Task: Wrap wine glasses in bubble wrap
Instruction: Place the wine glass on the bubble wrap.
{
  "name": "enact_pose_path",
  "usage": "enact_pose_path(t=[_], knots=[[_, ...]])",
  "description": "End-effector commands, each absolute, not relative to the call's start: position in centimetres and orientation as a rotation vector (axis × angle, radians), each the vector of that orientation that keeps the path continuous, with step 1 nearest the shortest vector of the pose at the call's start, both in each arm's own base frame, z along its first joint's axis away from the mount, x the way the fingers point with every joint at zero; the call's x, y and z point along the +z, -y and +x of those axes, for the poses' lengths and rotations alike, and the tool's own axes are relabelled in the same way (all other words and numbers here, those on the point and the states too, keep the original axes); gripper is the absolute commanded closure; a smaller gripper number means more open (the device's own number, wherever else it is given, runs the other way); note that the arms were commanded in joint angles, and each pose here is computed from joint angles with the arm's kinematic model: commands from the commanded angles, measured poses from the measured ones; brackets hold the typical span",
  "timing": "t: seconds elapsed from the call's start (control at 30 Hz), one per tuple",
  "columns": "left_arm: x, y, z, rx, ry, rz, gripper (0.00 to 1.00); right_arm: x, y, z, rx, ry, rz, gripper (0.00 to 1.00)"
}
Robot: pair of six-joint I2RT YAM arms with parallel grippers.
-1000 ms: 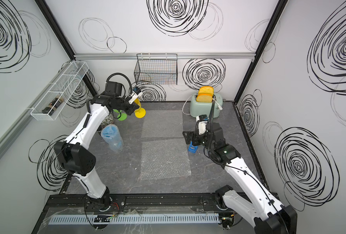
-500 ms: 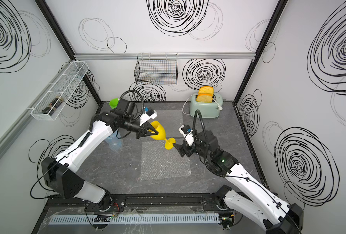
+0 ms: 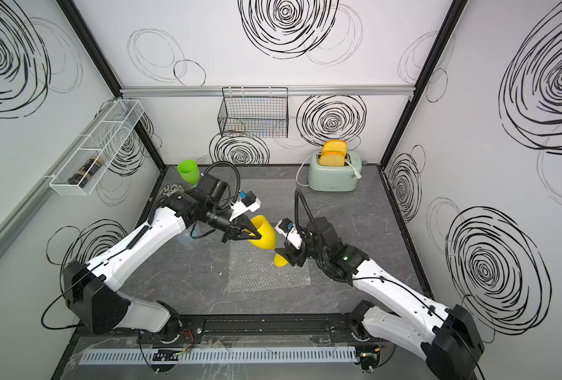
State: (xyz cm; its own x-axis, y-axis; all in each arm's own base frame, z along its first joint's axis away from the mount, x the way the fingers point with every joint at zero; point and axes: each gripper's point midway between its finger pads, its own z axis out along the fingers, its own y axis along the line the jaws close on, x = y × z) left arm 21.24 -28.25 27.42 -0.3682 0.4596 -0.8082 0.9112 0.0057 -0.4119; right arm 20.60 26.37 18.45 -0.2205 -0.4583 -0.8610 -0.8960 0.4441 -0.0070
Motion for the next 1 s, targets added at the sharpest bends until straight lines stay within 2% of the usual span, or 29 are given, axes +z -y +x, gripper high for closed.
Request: enact_pose_path(t=[0.0, 0.23, 0.27, 0.3, 0.33, 0.4, 0.5, 0.6, 0.7, 0.77, 0.83, 0.97], knots=[[28.4, 28.5, 20.3, -1.404, -1.749, 1.429, 1.0, 18.3, -27.7, 19.6, 0.741, -1.808, -1.196, 0.41], [28.1, 28.7, 19.8, -1.401, -1.723, 1.463, 1.0, 16.7, -28.7, 19.3, 0.799, -1.861, -1.23, 0.73], [28.1, 28.7, 19.8, -1.399, -1.721, 1.461, 1.0, 16.6, -28.8, 19.2, 0.806, -1.862, -1.233, 0.79], [28.1, 28.8, 19.9, -1.401, -1.724, 1.455, 0.95, 16.5, -28.8, 19.2, 0.807, -1.867, -1.231, 0.89], [28.2, 28.8, 20.3, -1.387, -1.74, 1.441, 0.8, 16.4, -28.7, 19.2, 0.808, -1.883, -1.219, 0.99], [28.5, 28.7, 21.2, -1.339, -1.769, 1.4, 0.45, 16.2, -28.5, 18.9, 0.833, -1.922, -1.195, 1.0], [29.3, 28.2, 23.0, -1.245, -1.808, 1.309, 0.05, 15.5, -28.1, 17.6, 0.91, -1.995, -1.16, 1.0], [29.5, 26.6, 24.6, -1.191, -1.871, 1.191, 0.03, 13.8, -27.4, 16.9, 0.986, -2.18, -1.0, 1.0], [26.3, 24.1, 27.0, -1.033, -2.012, 1.011, 0.03, 12.1, -27.0, 15.7, 1.093, -2.339, -0.848, 1.0], [23.1, 22.6, 28.1, -0.862, -2.081, 0.968, 0.03, 11.2, -26.6, 15.4, 1.115, -2.422, -0.741, 1.0], [19.4, 20.6, 29.4, -0.58, -2.149, 0.965, 0.03, 10.5, -26.3, 15.5, 1.128, -2.499, -0.607, 1.0], [12.6, 19.3, 29.3, -0.113, -2.126, 1.243, 0.03, 10.0, -26.6, 15.6, 1.183, -2.561, -0.463, 1.0]])
